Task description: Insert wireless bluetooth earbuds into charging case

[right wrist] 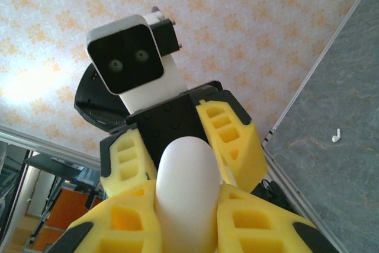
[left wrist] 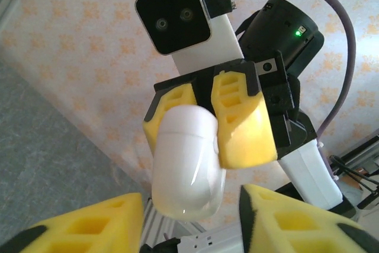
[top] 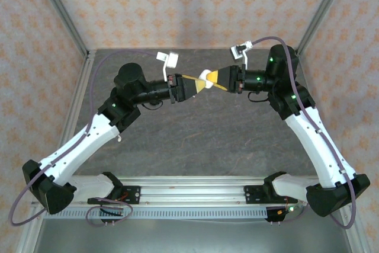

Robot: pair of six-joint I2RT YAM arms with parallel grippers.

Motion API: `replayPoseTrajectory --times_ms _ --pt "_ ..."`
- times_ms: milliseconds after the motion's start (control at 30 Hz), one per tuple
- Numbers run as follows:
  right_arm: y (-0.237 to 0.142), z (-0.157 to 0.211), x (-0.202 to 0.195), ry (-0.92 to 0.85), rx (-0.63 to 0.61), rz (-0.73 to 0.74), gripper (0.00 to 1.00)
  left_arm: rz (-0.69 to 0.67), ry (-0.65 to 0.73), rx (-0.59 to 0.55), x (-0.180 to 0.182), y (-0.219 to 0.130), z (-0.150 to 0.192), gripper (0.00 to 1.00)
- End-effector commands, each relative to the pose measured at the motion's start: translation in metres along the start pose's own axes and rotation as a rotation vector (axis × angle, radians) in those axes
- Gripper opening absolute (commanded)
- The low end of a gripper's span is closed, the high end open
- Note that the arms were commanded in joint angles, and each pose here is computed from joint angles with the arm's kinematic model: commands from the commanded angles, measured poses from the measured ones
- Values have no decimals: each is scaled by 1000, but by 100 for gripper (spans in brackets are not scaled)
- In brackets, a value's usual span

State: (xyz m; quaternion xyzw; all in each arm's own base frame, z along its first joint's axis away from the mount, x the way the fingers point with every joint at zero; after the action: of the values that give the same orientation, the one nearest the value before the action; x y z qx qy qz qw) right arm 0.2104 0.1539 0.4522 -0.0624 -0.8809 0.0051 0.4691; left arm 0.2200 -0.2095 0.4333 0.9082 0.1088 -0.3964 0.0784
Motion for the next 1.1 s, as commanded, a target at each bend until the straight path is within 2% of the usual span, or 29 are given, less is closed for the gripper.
replayPoseTrajectory --times_ms 0,400,433,500,533,867,1067 --pt "-1 -2 17 -48 21 -53 0 67 32 12 -15 1 -11 36" --pt "5 -7 2 -13 31 -30 0 37 -2 30 -5 10 -13 6" --pt "6 -8 0 -8 20 -18 8 26 -6 26 -3 10 -12 4" --pt "7 -8 -4 4 1 6 16 14 -6 16 -1 10 -12 2" --pt "7 -8 -6 10 -6 15 20 10 -5 12 1 10 -12 1" --pt "15 -9 -37 100 -8 72 38 21 44 -25 0 9 -13 0" --pt "8 -13 -54 158 -58 101 43 18 52 -32 0 10 -15 0"
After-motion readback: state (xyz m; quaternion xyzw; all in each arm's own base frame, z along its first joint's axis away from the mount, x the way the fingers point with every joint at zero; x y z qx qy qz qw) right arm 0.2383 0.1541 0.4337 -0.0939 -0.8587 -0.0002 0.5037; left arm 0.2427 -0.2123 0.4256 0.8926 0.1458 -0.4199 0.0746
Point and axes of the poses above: each hand's point on the last joint's axis, 136 mm out from that joint toward the fingers, its own y axis out along the fingers, its own x axis along the line the jaws close on, z = x × y, the point moved 10 cm from there along -y, back along the fingers, and after that the axes turned 4 degrees about -y, right-handed, at the moved point
